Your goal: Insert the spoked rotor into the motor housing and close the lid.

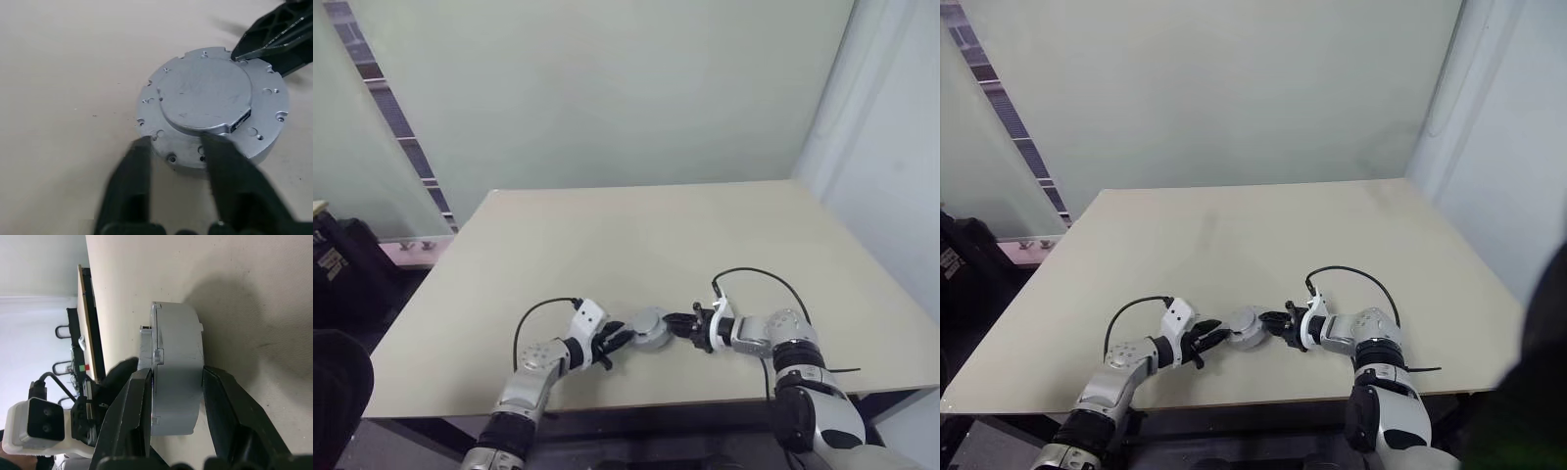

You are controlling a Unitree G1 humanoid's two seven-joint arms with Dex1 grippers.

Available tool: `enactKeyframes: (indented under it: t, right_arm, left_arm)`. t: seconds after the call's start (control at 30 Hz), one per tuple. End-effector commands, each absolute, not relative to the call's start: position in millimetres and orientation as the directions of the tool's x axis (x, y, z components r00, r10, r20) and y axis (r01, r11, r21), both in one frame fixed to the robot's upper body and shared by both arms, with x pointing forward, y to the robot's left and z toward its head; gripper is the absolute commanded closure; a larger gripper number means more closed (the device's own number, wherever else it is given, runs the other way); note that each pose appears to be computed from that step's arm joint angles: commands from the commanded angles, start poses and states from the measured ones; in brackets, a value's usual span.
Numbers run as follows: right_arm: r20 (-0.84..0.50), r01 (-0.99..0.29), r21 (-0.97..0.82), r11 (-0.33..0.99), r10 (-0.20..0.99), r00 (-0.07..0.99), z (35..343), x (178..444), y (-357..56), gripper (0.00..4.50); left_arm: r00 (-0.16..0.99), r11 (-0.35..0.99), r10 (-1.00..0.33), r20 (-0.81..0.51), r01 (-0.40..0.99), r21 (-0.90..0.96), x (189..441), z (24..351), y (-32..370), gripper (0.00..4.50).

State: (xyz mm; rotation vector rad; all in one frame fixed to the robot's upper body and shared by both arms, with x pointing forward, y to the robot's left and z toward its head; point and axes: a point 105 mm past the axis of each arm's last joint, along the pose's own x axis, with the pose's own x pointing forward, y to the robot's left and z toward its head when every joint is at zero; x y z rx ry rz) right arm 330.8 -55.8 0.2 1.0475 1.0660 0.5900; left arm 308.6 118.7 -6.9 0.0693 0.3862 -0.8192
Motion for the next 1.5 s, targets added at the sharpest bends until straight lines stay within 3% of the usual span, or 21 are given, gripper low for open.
enactKeyframes:
  t: [0.03, 0.17, 0.2, 0.3, 0.43, 0.73, 1.07, 1.37, 1.5]
  right_arm:
    - [-0.449, 0.085, 0.888, 0.451, 0.816, 0.364, -5.0, 325.8, -47.3, 3.24]
    - [-0.438, 0.083, 0.894, 0.44, 0.821, 0.366, -4.5, 324.7, -46.9, 3.24]
    - [-0.435, 0.083, 0.896, 0.437, 0.823, 0.366, -4.6, 324.3, -46.8, 3.24]
    - [-0.411, 0.077, 0.907, 0.413, 0.835, 0.365, -2.7, 322.9, -45.1, 3.25]
    - [-0.332, 0.053, 0.94, 0.338, 0.862, 0.383, 7.0, 323.6, -40.8, 3.25]
    - [-0.116, -0.03, 0.989, 0.144, 0.884, 0.453, 36.7, 329.2, -32.8, 3.28]
    - [0.034, -0.103, 0.995, 0.019, 0.874, 0.486, 65.9, 335.3, -26.2, 3.28]
    - [0.104, -0.156, 0.987, -0.036, 0.883, 0.457, 87.6, 334.0, -15.9, 3.28]
    - [0.117, -0.168, 0.985, -0.046, 0.89, 0.441, 92.7, 331.7, -11.8, 3.28]
  left_arm:
    - [0.59, 0.657, -0.734, -0.335, 0.743, -0.13, 310.2, 5.8, 118.7, 1.51]
    - [0.652, 0.708, -0.704, -0.282, 0.676, -0.202, 316.3, 18.8, 140.1, 0.09]
    - [0.67, 0.719, -0.695, -0.261, 0.657, -0.227, 317.4, 22.7, 144.6, 0.0]
    - [0.703, 0.726, -0.68, -0.21, 0.603, -0.331, 316.1, 30.5, 155.0, 0.0]
    - [0.699, 0.638, -0.702, -0.139, 0.529, -0.56, 301.0, 36.9, 158.0, 0.0]
    - [0.796, 0.501, -0.605, -0.038, 0.343, -0.795, 291.7, 44.7, 171.5, 0.0]
    - [0.853, 0.412, -0.522, 0.006, 0.259, -0.874, 284.9, 47.3, 179.1, 0.0]
    - [0.865, 0.238, -0.475, 0.161, 0.303, -0.923, 288.8, 70.3, 165.1, 0.0]
    - [0.857, 0.205, -0.493, 0.151, 0.283, -0.937, 290.5, 65.4, 154.2, 0.0]
